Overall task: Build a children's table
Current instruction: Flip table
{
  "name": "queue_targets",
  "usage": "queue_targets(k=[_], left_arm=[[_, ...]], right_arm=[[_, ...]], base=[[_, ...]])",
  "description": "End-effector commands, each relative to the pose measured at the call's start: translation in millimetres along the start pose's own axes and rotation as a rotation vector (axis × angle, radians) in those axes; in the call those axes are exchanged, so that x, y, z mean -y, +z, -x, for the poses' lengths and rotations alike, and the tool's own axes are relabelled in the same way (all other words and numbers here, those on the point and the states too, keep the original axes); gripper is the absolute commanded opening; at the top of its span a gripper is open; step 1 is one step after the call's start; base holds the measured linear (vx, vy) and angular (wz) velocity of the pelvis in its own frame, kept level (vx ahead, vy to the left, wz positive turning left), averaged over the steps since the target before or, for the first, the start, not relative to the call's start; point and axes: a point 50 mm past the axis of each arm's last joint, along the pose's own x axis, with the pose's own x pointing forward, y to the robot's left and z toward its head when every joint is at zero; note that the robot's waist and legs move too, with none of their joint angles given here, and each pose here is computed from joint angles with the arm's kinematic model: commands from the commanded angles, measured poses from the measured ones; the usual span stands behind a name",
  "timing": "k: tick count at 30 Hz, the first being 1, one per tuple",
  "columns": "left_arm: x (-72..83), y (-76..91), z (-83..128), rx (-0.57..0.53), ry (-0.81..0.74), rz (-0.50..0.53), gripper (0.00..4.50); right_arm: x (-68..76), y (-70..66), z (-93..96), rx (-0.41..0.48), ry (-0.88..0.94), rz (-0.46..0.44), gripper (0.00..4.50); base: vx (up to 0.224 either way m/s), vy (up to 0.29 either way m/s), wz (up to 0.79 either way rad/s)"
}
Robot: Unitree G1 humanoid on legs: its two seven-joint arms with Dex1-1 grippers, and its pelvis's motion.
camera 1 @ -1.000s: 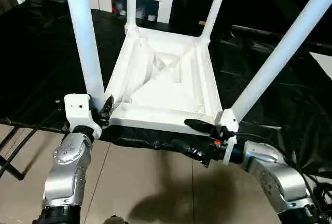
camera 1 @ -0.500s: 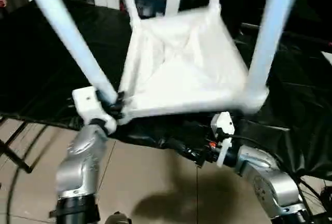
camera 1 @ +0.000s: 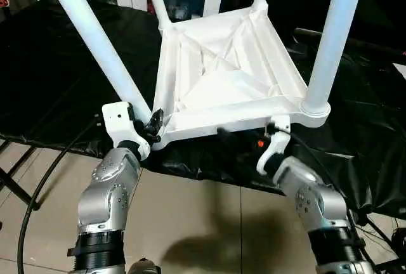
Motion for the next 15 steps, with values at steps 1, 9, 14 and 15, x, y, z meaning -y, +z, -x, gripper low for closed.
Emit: queue_targets(k=[1, 9, 14, 15], left_arm=[[24.7, 11.1, -7, 0.058, -0.120, 0.071, 2.22], [26.9, 11.1, -8, 0.059, -0.141, 0.068, 2.22], [34.5, 9.5, -11, 0.043, -0.201, 0.057, 2.22], [35.5, 9.0, -11, 0.037, -0.210, 0.053, 2.22]], right_arm=[[6.0, 5.7, -0.1, 0.010, -0.029, -0.031, 4.50], [15.0, 22.4, -13.5, 0.153, -0.103, -0.236, 4.50], [18.9, 32.0, -31.9, 0.204, -0.097, -0.416, 4.50], [19.6, 33.5, -34.6, 0.212, -0.092, -0.441, 4.50]], base=[[0.000, 0.000, 0.00], [0.000, 0.000, 0.00], [0.000, 0.000, 0.00], [0.000, 0.000, 0.00]])
